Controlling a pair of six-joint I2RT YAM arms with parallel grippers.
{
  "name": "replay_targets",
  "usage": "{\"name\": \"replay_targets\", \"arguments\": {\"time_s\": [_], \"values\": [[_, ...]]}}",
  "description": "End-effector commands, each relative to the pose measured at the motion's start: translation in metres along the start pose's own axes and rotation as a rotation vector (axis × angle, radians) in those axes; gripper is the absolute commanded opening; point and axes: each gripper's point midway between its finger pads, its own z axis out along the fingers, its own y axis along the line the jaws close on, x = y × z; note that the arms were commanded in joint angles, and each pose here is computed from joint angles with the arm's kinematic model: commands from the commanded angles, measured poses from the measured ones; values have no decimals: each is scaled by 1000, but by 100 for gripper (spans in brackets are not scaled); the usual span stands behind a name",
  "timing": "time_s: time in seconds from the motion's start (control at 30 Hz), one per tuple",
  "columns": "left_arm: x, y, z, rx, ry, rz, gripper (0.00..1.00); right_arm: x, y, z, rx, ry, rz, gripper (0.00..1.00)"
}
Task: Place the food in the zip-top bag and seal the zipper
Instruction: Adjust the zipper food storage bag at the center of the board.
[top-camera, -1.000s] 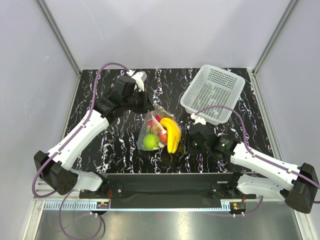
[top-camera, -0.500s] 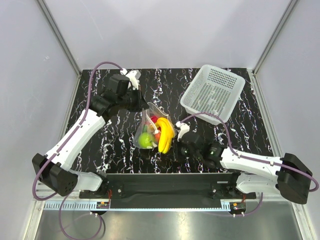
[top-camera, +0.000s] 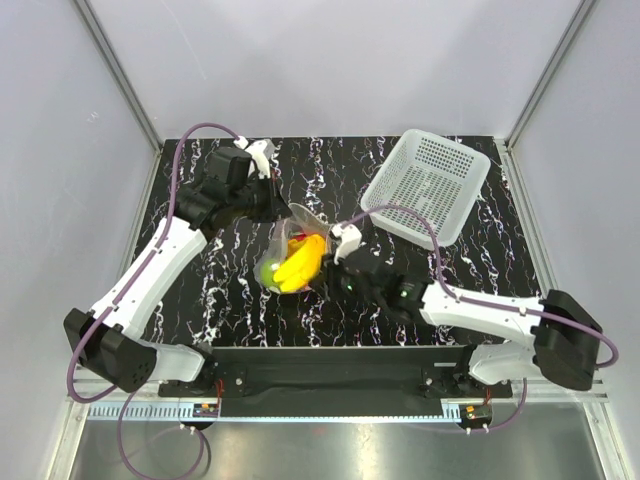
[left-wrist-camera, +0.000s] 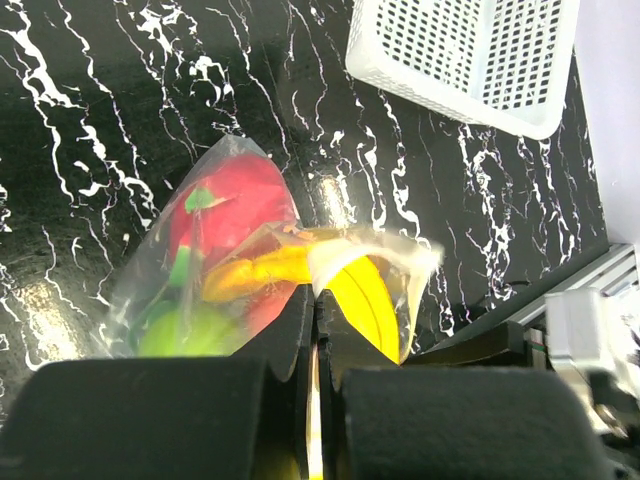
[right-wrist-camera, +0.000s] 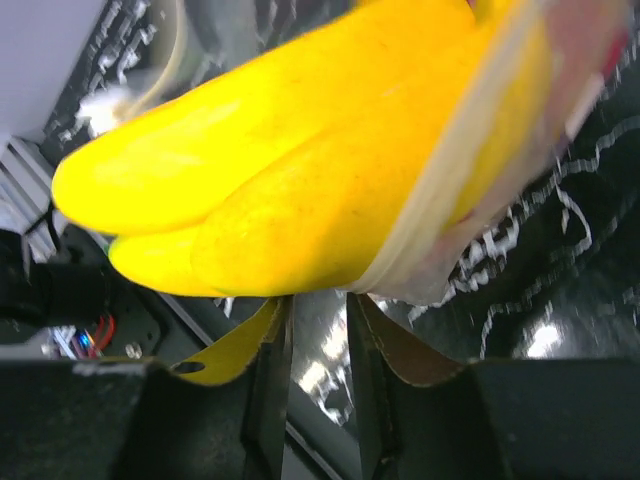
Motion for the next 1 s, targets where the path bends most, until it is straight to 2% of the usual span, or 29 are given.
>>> {"name": "replay_targets", "arguments": {"time_s": [0.0,0.1,0.27,0.37,0.4,0.57,0.73,0.83,0.97], "values": [[-12,-11,-14,53,-42,30,0,-58,30,13,-12,-122,-65,35],[-12,-9,-14,49,-37,30,0,-72,37,25,-8,-143,-76,39],[-14,-5,-17,53,-28,30,0,-99,34,29,18,-177,-61,40],[-15,-1,-19,53,-14,34,0,-113,28,33,29,-162,-56,44],[-16,1,-19,48,-11,33,0,-107,28,34,21,-119,-71,46],[-22,10,-23,30,11,34,0,-113,25,47,52,-76,-109,50],[-30,16,-27,22,-2,20,0,-122,19,56,89,-51,-74,50],[-32,20,-27,18,-4,10,0,-128,16,60,134,-58,-26,45],[-32,24,-26,26,-4,-11,0,-134,10,75,208,-33,9,44]]}}
